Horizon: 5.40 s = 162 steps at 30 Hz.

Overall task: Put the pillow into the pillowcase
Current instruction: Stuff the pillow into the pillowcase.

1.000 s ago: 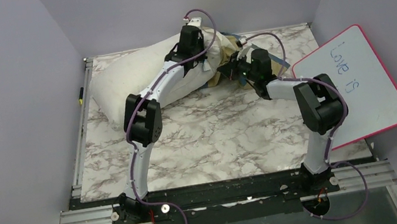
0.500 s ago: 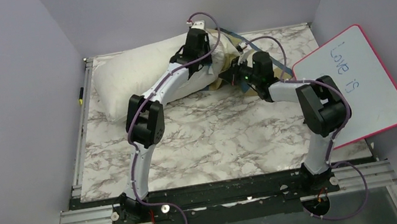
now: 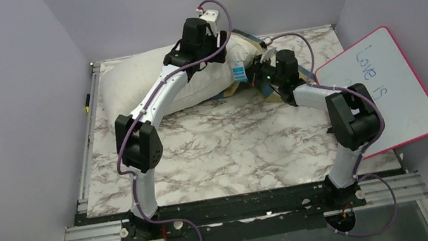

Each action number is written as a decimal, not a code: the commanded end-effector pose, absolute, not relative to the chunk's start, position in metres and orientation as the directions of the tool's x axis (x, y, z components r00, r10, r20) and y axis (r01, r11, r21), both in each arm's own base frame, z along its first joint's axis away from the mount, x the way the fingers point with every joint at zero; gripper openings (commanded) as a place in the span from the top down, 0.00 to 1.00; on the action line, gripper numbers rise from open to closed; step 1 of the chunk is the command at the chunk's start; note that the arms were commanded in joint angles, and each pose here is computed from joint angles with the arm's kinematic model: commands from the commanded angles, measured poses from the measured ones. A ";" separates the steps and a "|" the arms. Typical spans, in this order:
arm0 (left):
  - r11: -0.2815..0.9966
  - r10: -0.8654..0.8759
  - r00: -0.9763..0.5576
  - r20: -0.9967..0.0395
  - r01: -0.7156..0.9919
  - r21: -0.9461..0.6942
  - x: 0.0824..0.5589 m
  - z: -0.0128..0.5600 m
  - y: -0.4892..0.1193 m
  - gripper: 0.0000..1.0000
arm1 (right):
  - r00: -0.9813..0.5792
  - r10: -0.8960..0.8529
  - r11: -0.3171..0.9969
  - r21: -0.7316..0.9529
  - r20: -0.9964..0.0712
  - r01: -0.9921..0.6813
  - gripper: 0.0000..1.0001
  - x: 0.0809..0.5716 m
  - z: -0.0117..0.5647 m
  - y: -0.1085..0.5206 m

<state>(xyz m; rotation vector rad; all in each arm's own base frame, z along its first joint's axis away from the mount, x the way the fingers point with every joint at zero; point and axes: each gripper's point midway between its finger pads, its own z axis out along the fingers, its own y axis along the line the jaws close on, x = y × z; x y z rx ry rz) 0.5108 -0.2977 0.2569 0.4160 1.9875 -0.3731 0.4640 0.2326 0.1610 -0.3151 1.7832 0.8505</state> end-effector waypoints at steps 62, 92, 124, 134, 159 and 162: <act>0.916 -0.197 -0.699 -0.687 0.118 -0.383 0.512 0.062 -0.379 1.00 | -0.532 0.177 0.862 0.392 -0.828 -0.323 1.00 0.489 0.203 0.196; 0.704 -0.680 -0.511 -0.526 -0.255 -0.663 0.567 0.109 -0.342 1.00 | -0.881 -0.016 0.807 0.514 -0.473 -0.290 1.00 0.395 0.158 0.240; 0.823 0.052 -0.540 -0.840 0.500 -0.271 0.456 0.238 -0.329 0.44 | -0.732 0.165 0.797 0.526 -0.661 -0.295 1.00 0.474 0.146 0.259; 0.646 -0.248 -0.629 -0.737 0.460 -0.610 0.490 0.173 -0.398 1.00 | -0.664 0.151 0.707 0.549 -0.733 -0.445 1.00 0.458 0.195 0.262; 0.682 -0.489 -0.667 -0.562 0.108 -0.723 0.519 0.130 -0.368 0.95 | -0.707 0.397 0.688 0.700 -0.585 -0.193 1.00 0.409 0.175 0.264; 0.712 -0.522 -0.664 -0.536 0.008 -0.703 0.499 0.149 -0.334 0.79 | -0.716 0.358 0.725 0.661 -0.599 -0.191 1.00 0.413 0.153 0.261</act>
